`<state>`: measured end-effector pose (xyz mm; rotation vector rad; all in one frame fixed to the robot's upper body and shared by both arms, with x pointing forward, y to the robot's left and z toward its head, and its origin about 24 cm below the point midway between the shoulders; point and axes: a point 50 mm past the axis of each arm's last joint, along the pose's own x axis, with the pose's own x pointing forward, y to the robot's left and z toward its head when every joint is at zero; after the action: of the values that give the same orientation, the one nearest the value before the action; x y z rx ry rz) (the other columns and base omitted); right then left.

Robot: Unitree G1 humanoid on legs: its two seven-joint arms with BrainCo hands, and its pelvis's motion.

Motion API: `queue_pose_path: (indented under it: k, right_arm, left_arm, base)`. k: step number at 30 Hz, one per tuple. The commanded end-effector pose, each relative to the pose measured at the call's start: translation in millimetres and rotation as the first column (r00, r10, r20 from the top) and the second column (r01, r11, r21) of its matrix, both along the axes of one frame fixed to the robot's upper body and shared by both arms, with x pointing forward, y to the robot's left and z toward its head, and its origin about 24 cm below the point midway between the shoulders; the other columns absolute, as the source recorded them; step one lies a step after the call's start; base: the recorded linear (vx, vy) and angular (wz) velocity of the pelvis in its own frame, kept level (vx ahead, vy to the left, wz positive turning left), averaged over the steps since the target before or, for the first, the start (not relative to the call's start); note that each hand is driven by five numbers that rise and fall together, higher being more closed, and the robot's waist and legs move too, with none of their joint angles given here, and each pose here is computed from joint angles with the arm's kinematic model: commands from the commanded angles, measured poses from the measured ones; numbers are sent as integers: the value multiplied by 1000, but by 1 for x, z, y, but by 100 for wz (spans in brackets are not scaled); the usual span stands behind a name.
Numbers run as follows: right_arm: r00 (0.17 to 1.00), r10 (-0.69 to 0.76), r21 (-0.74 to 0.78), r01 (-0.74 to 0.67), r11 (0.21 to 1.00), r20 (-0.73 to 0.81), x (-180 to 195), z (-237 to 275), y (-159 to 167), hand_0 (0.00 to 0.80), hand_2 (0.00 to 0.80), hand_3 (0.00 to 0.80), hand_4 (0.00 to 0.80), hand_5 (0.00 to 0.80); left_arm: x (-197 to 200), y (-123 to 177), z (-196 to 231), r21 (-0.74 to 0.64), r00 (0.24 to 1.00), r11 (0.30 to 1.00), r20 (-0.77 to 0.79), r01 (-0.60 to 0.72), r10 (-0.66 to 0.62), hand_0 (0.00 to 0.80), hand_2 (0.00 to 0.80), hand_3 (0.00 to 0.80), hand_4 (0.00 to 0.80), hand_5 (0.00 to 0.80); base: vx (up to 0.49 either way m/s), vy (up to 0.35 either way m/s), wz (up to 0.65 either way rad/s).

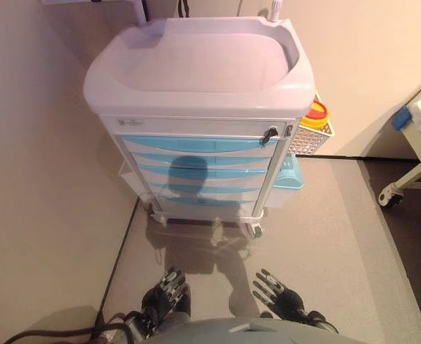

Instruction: Open the drawer and pick up the medicine

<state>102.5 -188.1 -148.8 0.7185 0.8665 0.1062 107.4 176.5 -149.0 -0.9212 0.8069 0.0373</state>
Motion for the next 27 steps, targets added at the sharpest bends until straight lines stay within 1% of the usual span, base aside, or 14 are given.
queue_pose_path:
  k: [1,4,6,12,13,18,21,27]
  right_arm:
    - [994,12,51,-17,999,105,20,9,12,0,0,0,0,0]
    - [993,10,50,-16,999,117,23,10,12,0,0,0,0,0]
    - [989,-19,69,9,998,146,28,14,13,0,0,0,0,0]
    - [987,-28,78,15,997,160,31,16,13,0,0,0,0,0]
    - [981,-16,82,0,997,194,40,22,15,0,0,0,0,0]
    - [978,-5,85,-13,996,208,46,25,17,0,0,0,0,0]
    - [975,9,89,-30,996,223,50,28,20,0,0,0,0,0]
    - [971,33,86,-55,995,238,57,34,23,0,0,0,0,0]
  left_arm:
    - [30,-25,10,-129,994,991,105,-25,38,0,0,0,0,0]
    - [34,-26,12,-136,991,990,123,-26,43,0,0,0,0,0]
    - [44,-27,18,-183,981,982,176,-44,77,0,0,0,0,0]
    - [49,-27,22,-210,974,976,206,-51,95,0,0,0,0,0]
    - [69,-29,35,-274,944,959,291,-76,158,0,0,0,0,0]
    - [92,-30,52,-340,904,937,368,-86,216,0,0,0,0,0]
    - [105,-31,63,-370,872,925,421,-85,249,0,0,0,0,0]
    - [133,-28,89,-388,793,918,531,-84,298,0,0,0,0,0]
  base:
    - [-113,43,16]
    - [-54,31,10]
    - [-4,65,16]
    - [-18,21,22]
    - [-91,32,4]
    - [-21,13,-3]
    - [-13,29,-13]
    - [2,41,-15]
